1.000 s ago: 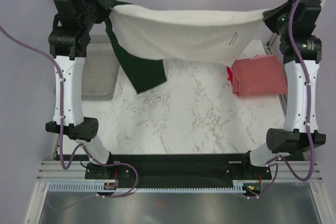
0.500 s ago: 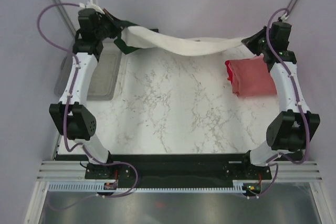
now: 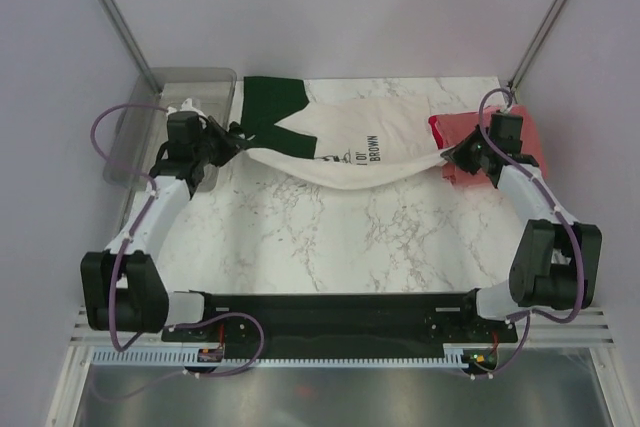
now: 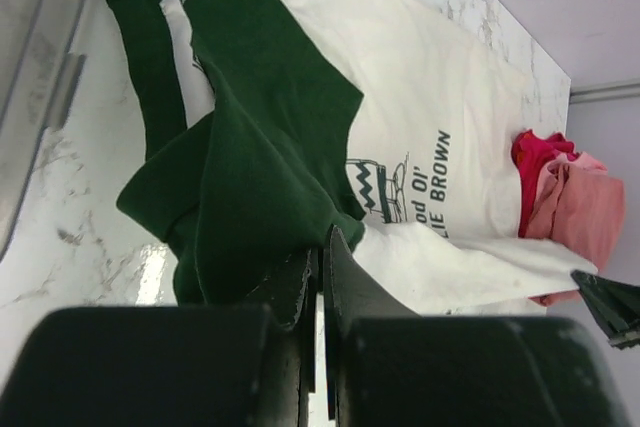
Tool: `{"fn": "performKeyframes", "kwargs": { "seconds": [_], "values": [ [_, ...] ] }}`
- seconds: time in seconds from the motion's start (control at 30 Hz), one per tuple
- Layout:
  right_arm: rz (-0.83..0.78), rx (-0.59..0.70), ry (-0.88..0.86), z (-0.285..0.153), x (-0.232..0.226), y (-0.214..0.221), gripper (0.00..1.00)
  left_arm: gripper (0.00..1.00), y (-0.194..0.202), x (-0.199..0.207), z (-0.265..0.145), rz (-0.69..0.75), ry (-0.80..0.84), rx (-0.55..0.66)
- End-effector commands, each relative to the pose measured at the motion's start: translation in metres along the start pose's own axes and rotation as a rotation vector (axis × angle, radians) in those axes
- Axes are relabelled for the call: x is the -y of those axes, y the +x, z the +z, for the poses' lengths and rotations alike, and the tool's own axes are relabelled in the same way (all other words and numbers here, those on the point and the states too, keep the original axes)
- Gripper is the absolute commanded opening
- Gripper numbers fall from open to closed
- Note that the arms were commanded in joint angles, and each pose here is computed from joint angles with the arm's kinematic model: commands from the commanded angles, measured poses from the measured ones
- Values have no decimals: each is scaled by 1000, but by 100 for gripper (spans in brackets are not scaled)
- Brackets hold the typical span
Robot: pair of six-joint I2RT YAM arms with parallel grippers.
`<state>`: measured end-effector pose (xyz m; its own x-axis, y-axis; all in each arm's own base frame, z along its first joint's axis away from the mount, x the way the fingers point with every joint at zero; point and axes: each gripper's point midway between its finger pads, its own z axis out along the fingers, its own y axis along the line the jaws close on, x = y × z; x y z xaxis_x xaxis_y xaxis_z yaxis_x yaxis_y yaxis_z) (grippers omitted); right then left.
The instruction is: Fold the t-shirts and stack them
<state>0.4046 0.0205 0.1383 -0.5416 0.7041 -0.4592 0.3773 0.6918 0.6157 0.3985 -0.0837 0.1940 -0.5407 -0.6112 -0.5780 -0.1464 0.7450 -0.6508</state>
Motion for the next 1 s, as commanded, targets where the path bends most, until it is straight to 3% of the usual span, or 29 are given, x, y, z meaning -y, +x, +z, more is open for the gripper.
{"fn": "performKeyframes", "kwargs": {
  "seconds": [0.0, 0.37, 0.63, 0.73, 0.77, 0.83, 0.87, 0.9, 0.93, 0.97],
  "values": [
    [-67, 71, -68, -20, -8, -3, 0, 2, -9, -13, -19, 26, -54, 104],
    [-107, 54, 36, -61, 37, 44, 0, 2, 58, -59, -60, 22, -112, 39],
    [-62, 23, 200, -83, 95, 92, 4, 2, 114, -124, -78, -61, -315, -18],
    [-45, 4, 249, -88, 112, 107, 13, 2, 132, -139, -83, -106, -353, -38],
    [-38, 2, 267, -90, 117, 111, 37, 2, 137, -141, -85, -130, -360, -40],
    [-25, 7, 262, -92, 122, 118, 57, 5, 144, -147, -87, -144, -366, -42],
    [-21, 11, 261, -93, 123, 120, 76, 10, 147, -148, -87, -161, -369, -44],
    [-21, 16, 248, -94, 121, 120, 77, 21, 152, -151, -90, -174, -379, -54],
    [-28, 36, 222, -96, 116, 117, 77, 46, 154, -151, -90, -184, -381, -56],
    [-33, 46, 210, -98, 113, 115, 77, 55, 154, -151, -91, -191, -383, -56]
  ]
}}
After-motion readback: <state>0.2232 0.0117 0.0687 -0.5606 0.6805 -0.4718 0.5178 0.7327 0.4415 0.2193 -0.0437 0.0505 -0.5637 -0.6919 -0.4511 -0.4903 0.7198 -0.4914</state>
